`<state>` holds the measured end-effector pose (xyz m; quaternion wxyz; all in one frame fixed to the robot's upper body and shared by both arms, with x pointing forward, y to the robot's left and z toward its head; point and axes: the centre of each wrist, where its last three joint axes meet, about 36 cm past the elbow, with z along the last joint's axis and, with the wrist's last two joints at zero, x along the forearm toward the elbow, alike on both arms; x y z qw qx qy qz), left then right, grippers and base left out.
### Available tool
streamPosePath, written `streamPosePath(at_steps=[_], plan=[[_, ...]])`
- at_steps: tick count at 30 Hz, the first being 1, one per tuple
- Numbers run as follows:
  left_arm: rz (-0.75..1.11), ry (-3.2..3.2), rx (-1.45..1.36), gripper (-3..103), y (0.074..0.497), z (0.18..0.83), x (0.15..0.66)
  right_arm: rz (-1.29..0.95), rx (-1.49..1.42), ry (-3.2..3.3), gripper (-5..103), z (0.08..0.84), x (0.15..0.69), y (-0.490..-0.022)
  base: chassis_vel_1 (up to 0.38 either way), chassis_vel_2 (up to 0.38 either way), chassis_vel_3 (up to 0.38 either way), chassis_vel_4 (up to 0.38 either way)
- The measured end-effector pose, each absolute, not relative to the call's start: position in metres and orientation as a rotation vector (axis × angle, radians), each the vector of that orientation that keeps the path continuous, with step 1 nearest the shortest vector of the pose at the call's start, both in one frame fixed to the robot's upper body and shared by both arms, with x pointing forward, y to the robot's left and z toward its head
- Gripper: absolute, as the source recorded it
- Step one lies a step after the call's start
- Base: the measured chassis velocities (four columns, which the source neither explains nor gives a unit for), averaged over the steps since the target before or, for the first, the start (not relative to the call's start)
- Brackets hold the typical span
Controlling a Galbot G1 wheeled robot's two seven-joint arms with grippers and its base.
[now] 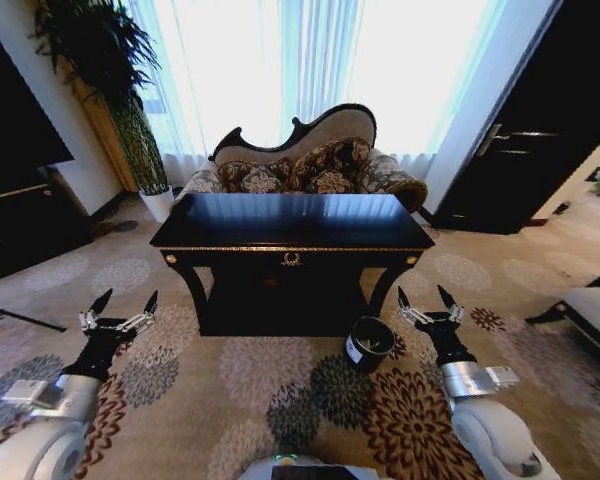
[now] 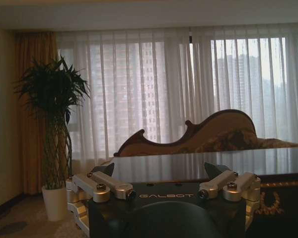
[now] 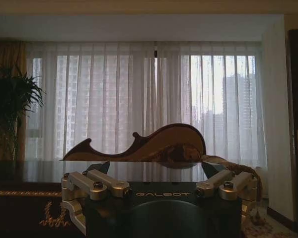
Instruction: Move to the front of the table and place the trash on the table into the trash bin.
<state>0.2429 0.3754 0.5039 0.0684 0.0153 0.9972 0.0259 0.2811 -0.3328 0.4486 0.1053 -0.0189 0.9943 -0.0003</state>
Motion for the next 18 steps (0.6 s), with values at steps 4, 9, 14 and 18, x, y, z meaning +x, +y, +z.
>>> streamPosePath(at_steps=[4,9,14,18], plan=[[0.078,3.003,0.046,100,0.3754,0.5039,0.2429,-0.001,-0.056,2.930,100,0.4487,0.2812,-0.3328,0.205,-0.228,-0.205,0.231],[0.078,3.003,0.046,100,0.3754,0.5039,0.2429,-0.001,-0.056,2.929,100,0.4487,0.2812,-0.3328,0.206,-0.229,-0.229,0.240],[0.078,3.003,0.046,100,0.3755,0.5039,0.2429,-0.001,-0.056,2.930,100,0.4487,0.2812,-0.3328,0.243,-0.264,-0.243,0.270],[0.078,3.003,0.046,100,0.3754,0.5039,0.2429,-0.001,-0.056,2.930,100,0.4487,0.2811,-0.3328,0.245,-0.262,-0.253,0.249]])
